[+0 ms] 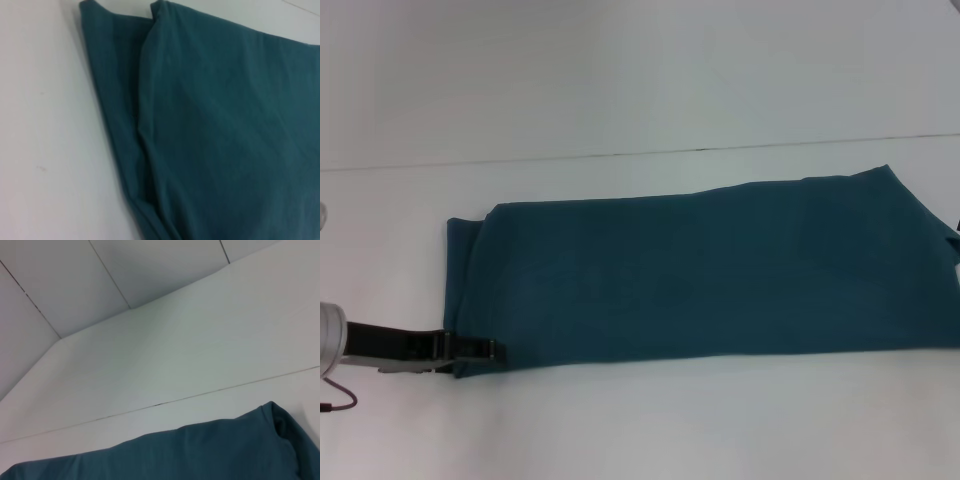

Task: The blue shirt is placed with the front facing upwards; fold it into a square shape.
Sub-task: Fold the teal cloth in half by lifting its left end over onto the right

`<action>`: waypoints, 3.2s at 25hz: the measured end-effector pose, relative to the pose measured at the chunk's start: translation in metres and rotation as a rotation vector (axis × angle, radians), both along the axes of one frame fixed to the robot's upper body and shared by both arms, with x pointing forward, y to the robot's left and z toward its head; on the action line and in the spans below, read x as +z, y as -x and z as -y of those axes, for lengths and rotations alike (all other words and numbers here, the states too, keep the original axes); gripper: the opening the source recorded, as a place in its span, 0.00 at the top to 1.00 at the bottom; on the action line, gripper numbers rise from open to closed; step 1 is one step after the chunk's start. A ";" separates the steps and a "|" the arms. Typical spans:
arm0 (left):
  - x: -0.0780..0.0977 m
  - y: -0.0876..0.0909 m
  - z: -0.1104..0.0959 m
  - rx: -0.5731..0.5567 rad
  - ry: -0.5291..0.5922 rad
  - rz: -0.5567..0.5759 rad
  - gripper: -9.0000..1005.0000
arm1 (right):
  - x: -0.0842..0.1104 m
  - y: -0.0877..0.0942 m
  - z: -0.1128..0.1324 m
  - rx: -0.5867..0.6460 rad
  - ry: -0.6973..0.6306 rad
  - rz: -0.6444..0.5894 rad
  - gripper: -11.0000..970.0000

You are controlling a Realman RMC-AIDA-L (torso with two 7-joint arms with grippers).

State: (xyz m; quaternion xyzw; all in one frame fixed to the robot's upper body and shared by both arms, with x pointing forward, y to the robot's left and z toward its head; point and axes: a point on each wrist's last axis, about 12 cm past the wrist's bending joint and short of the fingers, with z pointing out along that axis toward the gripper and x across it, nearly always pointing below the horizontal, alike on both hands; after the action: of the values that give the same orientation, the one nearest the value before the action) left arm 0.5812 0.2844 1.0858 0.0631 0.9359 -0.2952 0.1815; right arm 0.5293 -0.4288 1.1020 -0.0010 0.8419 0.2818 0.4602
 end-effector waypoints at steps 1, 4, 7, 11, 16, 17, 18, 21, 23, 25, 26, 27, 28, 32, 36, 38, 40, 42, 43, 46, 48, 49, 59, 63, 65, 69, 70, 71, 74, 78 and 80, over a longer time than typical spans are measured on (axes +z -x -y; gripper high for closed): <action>0.000 -0.001 0.001 -0.002 0.001 0.001 0.11 | 0.000 0.000 0.000 -0.001 -0.001 0.001 0.07; 0.002 -0.003 0.003 -0.007 0.002 0.007 0.11 | 0.000 0.000 0.000 0.000 -0.001 0.002 0.07; 0.005 -0.005 0.005 -0.010 0.006 0.018 0.11 | 0.000 0.000 0.000 0.001 -0.002 0.002 0.07; 0.007 -0.007 0.008 -0.019 0.014 0.020 0.11 | 0.000 0.001 0.000 0.000 -0.003 0.001 0.07; 0.007 -0.007 0.006 -0.015 0.010 0.021 0.11 | 0.000 0.001 0.000 0.001 -0.002 0.001 0.08; 0.007 -0.006 0.005 -0.012 0.008 0.021 0.11 | 0.000 0.001 0.000 0.001 -0.002 0.001 0.08; 0.007 -0.006 0.003 -0.009 0.005 0.021 0.11 | -0.001 0.001 0.000 0.002 -0.002 0.001 0.08; 0.007 -0.005 -0.002 0.000 -0.004 0.019 0.11 | -0.001 0.001 0.000 0.002 -0.001 0.002 0.08; 0.007 -0.005 -0.004 0.005 -0.009 0.014 0.11 | -0.001 0.001 0.000 0.001 0.000 0.002 0.08; 0.007 -0.004 -0.006 0.010 -0.018 0.007 0.11 | -0.001 0.001 0.000 -0.001 0.000 0.003 0.08; 0.007 -0.004 -0.006 0.011 -0.023 0.002 0.11 | 0.000 0.001 0.001 -0.001 0.000 0.003 0.08; 0.007 -0.004 -0.007 0.011 -0.028 -0.002 0.11 | 0.000 0.001 0.001 -0.002 0.001 0.003 0.08; 0.006 -0.003 -0.007 0.012 -0.035 -0.008 0.11 | 0.000 0.001 0.001 -0.002 0.001 0.004 0.08; 0.004 -0.002 -0.008 0.016 -0.049 -0.023 0.11 | 0.000 0.001 0.002 -0.006 0.002 0.005 0.09; 0.004 -0.003 -0.004 0.005 -0.052 -0.027 0.11 | 0.001 0.001 0.004 -0.013 0.001 0.007 0.09; 0.004 -0.004 -0.001 -0.006 -0.059 -0.028 0.11 | 0.001 0.002 0.004 -0.014 -0.001 0.008 0.09; 0.004 -0.005 0.002 -0.015 -0.063 -0.027 0.11 | 0.002 0.002 0.004 -0.015 -0.001 0.009 0.09; 0.004 -0.006 0.006 -0.025 -0.063 -0.025 0.11 | 0.002 0.002 0.004 -0.015 -0.002 0.008 0.09; 0.005 -0.007 0.008 -0.030 -0.062 -0.025 0.11 | 0.002 0.002 0.004 -0.015 -0.002 0.008 0.09; 0.007 -0.010 0.014 -0.043 -0.060 -0.017 0.11 | 0.002 0.002 0.004 -0.015 -0.003 0.008 0.10; 0.008 -0.013 0.019 -0.052 -0.061 -0.012 0.11 | 0.002 0.002 0.004 -0.014 -0.003 0.008 0.10; 0.008 -0.014 0.021 -0.057 -0.061 -0.010 0.11 | 0.002 0.002 0.004 -0.014 -0.002 0.008 0.10; 0.014 -0.023 0.042 -0.095 -0.048 0.025 0.11 | 0.002 0.002 0.005 -0.012 0.002 0.010 0.10; 0.016 -0.025 0.047 -0.106 -0.046 0.036 0.11 | 0.002 0.002 0.005 -0.014 0.003 0.010 0.11; 0.017 -0.026 0.046 -0.103 -0.050 0.040 0.11 | 0.002 0.001 0.005 -0.015 0.003 0.010 0.11; 0.016 -0.027 0.039 -0.083 -0.061 0.046 0.11 | 0.002 0.001 0.006 -0.018 0.006 0.011 0.11; 0.015 -0.027 0.038 -0.078 -0.066 0.048 0.11 | 0.002 0.001 0.006 -0.018 0.006 0.011 0.11; 0.015 -0.027 0.036 -0.072 -0.073 0.050 0.11 | 0.002 0.001 0.006 -0.018 0.007 0.011 0.11; 0.014 -0.027 0.034 -0.062 -0.083 0.054 0.11 | 0.002 0.001 0.005 -0.017 0.006 0.011 0.11; 0.013 -0.029 0.031 -0.051 -0.103 0.059 0.11 | 0.002 0.001 0.005 -0.017 0.005 0.012 0.12; 0.012 -0.029 0.032 -0.057 -0.116 0.058 0.11 | 0.002 0.001 0.005 -0.018 0.004 0.012 0.12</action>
State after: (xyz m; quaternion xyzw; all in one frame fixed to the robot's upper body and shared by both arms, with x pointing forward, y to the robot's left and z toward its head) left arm 0.6099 0.2525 1.0982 0.1087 0.9435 -0.2438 0.1963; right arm 0.5283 -0.4338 1.1037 0.0041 0.8397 0.2757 0.4679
